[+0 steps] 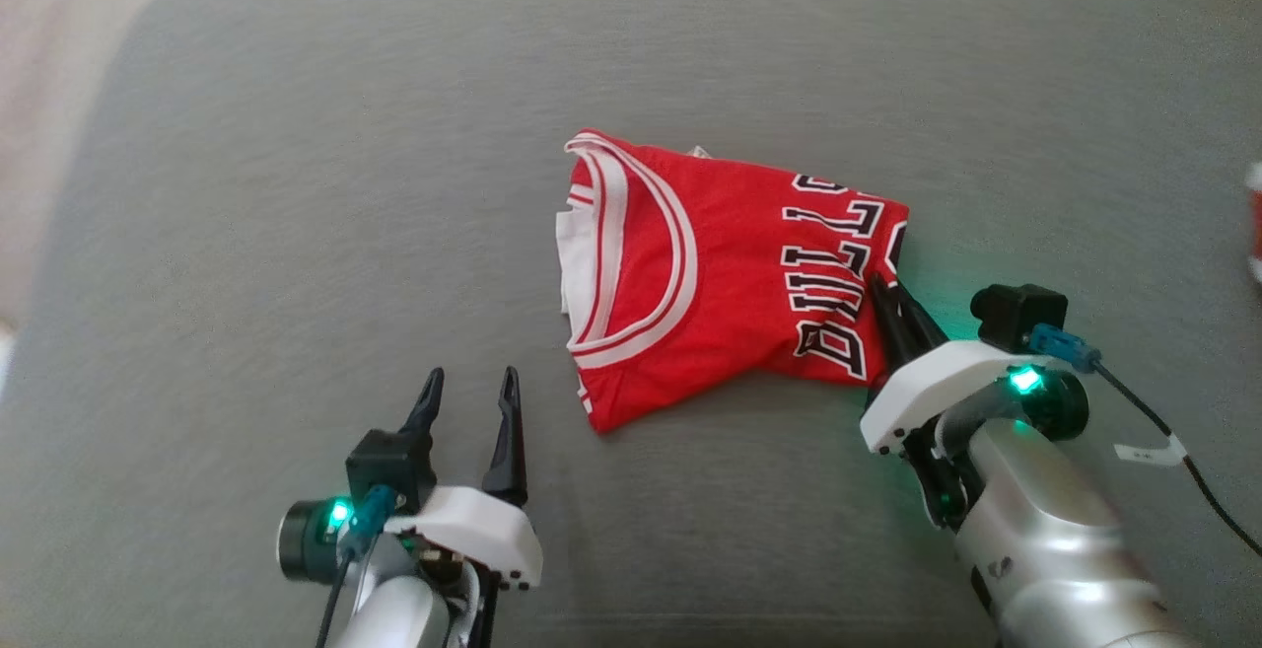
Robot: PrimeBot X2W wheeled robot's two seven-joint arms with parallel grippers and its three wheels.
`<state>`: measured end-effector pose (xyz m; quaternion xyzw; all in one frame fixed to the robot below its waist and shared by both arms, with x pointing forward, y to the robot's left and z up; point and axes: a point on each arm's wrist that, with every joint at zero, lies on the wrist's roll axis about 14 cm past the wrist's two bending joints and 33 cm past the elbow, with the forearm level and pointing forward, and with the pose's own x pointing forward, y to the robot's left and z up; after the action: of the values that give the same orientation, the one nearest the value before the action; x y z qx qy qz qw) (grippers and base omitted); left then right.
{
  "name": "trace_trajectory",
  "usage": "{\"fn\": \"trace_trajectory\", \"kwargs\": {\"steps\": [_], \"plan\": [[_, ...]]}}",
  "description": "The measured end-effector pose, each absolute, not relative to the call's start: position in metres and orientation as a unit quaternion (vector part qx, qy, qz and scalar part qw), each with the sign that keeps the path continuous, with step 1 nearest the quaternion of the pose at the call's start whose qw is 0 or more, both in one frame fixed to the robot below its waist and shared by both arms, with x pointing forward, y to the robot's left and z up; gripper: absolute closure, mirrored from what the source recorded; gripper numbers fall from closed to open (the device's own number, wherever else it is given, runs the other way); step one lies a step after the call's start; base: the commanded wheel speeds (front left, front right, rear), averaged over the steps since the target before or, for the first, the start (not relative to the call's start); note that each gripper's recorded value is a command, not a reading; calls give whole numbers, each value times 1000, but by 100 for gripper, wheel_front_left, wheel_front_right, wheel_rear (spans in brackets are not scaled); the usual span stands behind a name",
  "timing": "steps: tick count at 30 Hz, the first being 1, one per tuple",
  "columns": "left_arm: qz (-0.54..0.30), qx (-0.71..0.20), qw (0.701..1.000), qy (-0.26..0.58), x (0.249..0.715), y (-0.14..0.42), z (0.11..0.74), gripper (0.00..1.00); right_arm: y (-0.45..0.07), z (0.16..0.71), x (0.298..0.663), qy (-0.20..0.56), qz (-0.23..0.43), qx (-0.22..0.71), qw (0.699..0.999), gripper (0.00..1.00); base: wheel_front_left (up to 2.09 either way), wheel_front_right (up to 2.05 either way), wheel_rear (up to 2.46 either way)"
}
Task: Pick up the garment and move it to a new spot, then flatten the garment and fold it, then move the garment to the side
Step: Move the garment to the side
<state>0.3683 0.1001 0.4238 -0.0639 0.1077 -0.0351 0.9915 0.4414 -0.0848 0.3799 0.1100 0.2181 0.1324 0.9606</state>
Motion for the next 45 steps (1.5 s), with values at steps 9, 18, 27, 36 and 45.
{"fn": "trace_trajectory", "kwargs": {"steps": [9, 18, 27, 36, 45], "plan": [[-166, -61, 980, 88, 404, 15, 434, 0, -171, 401, 416, 174, 24, 132, 975, 100, 0, 0, 0], [-315, -64, 942, 94, 397, -85, 429, 0, -242, 411, 362, 149, -85, 161, 972, 100, 0, 0, 0], [-390, -73, 913, 96, 395, -136, 425, 0, -279, 415, 347, 139, -135, 134, 972, 100, 0, 0, 0], [-373, -73, 919, 101, 398, -125, 418, 0, -333, 491, 414, 102, -111, -23, 988, 100, 0, 0, 0], [-327, -72, 935, 114, 410, -92, 405, 0, -424, 519, 427, 131, -181, -131, 966, 100, 0, 0, 0]]}}
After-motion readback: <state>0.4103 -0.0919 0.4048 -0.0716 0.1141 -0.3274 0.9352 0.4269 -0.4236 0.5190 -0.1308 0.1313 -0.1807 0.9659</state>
